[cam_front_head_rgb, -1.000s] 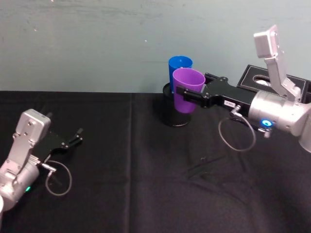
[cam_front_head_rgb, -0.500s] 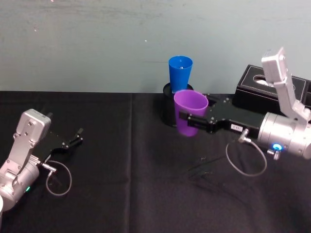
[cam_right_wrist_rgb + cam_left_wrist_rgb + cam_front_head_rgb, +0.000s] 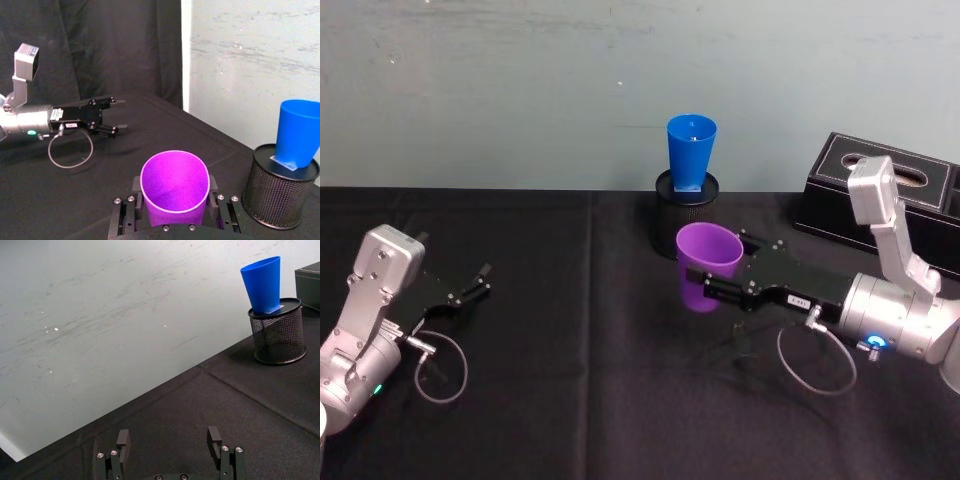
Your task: Pick up one cup with a gripper and tap it against the other cup.
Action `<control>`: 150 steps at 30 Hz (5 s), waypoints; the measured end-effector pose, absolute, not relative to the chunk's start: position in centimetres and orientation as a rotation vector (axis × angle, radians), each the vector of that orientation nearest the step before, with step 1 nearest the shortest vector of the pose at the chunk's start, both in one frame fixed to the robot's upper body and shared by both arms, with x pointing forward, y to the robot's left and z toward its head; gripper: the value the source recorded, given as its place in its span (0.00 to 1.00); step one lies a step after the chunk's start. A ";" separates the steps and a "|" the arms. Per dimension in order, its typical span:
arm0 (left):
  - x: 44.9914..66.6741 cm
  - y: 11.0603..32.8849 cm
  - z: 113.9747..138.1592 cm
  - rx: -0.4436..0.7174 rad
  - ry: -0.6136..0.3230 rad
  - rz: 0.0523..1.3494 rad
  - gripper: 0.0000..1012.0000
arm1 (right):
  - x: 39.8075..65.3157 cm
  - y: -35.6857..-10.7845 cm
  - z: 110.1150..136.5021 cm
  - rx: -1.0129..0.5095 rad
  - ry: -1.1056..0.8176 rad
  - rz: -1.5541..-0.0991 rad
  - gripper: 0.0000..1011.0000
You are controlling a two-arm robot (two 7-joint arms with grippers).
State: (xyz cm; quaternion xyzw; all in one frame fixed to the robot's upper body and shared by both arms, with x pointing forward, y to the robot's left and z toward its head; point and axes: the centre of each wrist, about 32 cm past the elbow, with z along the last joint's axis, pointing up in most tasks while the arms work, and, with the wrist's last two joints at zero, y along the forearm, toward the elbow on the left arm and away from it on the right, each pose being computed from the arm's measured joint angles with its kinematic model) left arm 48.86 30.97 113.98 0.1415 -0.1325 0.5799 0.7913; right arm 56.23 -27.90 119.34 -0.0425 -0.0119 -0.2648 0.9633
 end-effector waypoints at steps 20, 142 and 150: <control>48.9 31.0 114.0 0.304 -0.285 1.248 1.00 | 56.8 -27.8 115.9 -0.166 -0.012 -0.523 0.72; 48.9 31.0 114.0 0.304 -0.285 1.248 1.00 | 54.7 -23.7 117.7 -0.212 -0.015 -1.167 0.99; 48.9 31.0 114.0 0.305 -0.285 1.248 1.00 | 54.8 -23.7 117.5 -0.206 -0.013 -1.152 0.99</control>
